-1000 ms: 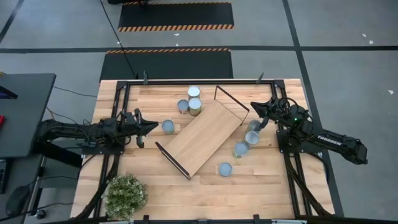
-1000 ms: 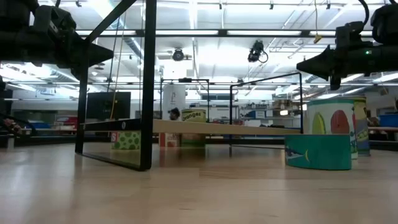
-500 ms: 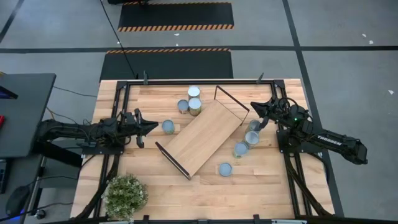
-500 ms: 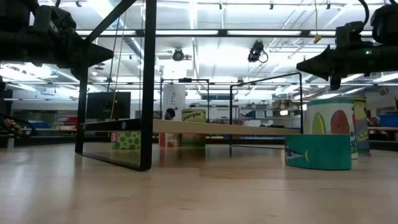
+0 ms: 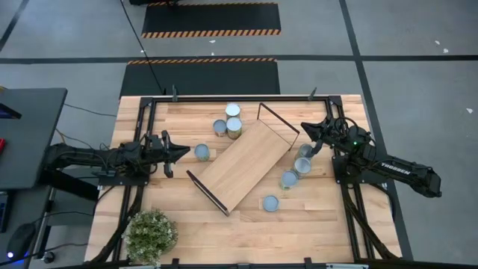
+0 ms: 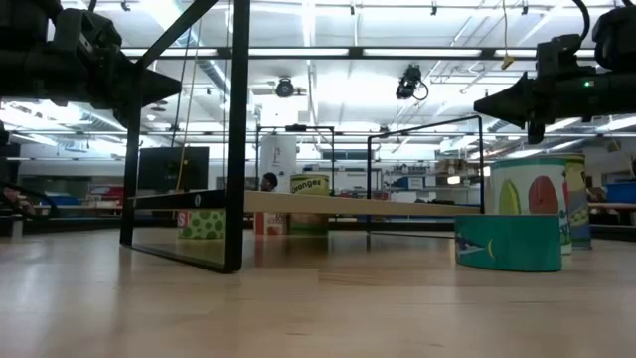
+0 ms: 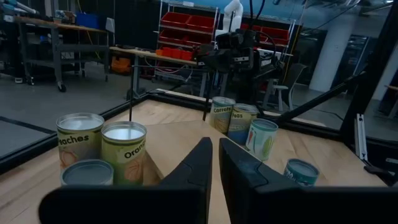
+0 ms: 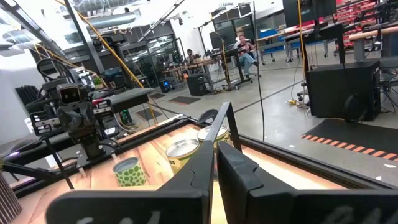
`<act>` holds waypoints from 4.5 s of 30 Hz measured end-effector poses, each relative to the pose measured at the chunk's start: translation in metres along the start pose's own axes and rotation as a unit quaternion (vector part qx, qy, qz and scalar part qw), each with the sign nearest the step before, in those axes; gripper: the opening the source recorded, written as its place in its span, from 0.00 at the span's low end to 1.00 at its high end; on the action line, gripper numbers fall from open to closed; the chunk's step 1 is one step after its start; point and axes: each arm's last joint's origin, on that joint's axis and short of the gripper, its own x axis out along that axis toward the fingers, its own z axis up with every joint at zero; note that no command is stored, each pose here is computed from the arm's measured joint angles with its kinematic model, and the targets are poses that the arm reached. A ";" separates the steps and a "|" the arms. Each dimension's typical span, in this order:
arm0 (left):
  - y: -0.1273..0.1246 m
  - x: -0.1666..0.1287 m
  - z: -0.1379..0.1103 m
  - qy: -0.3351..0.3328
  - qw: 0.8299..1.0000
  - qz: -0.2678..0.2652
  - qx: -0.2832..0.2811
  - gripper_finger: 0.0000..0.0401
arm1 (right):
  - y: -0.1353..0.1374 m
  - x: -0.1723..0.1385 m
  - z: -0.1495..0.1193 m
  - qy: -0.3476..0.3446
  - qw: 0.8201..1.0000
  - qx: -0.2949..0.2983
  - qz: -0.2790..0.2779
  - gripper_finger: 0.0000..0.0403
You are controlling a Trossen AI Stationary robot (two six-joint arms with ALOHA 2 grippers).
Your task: Pick and place cans onto a shelf
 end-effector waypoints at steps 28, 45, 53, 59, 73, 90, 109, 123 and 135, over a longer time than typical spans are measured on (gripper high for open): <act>-0.003 -0.003 0.024 -0.121 0.984 -0.031 -0.131 0.09 | 0.000 0.000 0.000 0.000 1.000 0.000 0.000 0.06; -0.010 0.023 0.049 -0.061 0.996 0.000 -0.059 0.09 | 0.000 0.000 0.000 -0.001 1.000 0.000 0.000 0.06; -0.008 0.049 0.051 -0.006 0.997 0.021 -0.073 0.09 | 0.000 0.000 0.001 -0.003 1.000 0.000 0.001 0.06; -0.006 0.069 0.047 0.058 0.995 0.004 -0.085 0.15 | 0.000 0.000 0.001 -0.004 1.000 0.000 0.001 0.06; 0.014 0.121 0.049 0.156 0.985 0.075 -0.016 0.43 | 0.001 0.000 0.003 -0.017 1.000 0.001 0.004 0.06; 0.028 0.194 0.080 0.282 0.953 0.098 0.037 0.60 | 0.007 -0.004 0.026 -0.138 0.990 -0.022 0.033 0.06; 0.048 0.243 0.099 0.365 0.918 0.149 0.041 0.59 | 0.014 -0.008 0.040 -0.213 0.963 -0.151 0.067 0.06; 0.056 0.250 0.094 0.353 0.922 0.161 0.024 0.59 | 0.010 -0.007 0.047 -0.252 0.947 -0.198 -0.026 0.06; 0.071 0.275 0.092 0.417 0.891 0.181 0.014 0.62 | 0.006 0.006 0.038 -0.203 0.953 -0.217 -0.063 0.17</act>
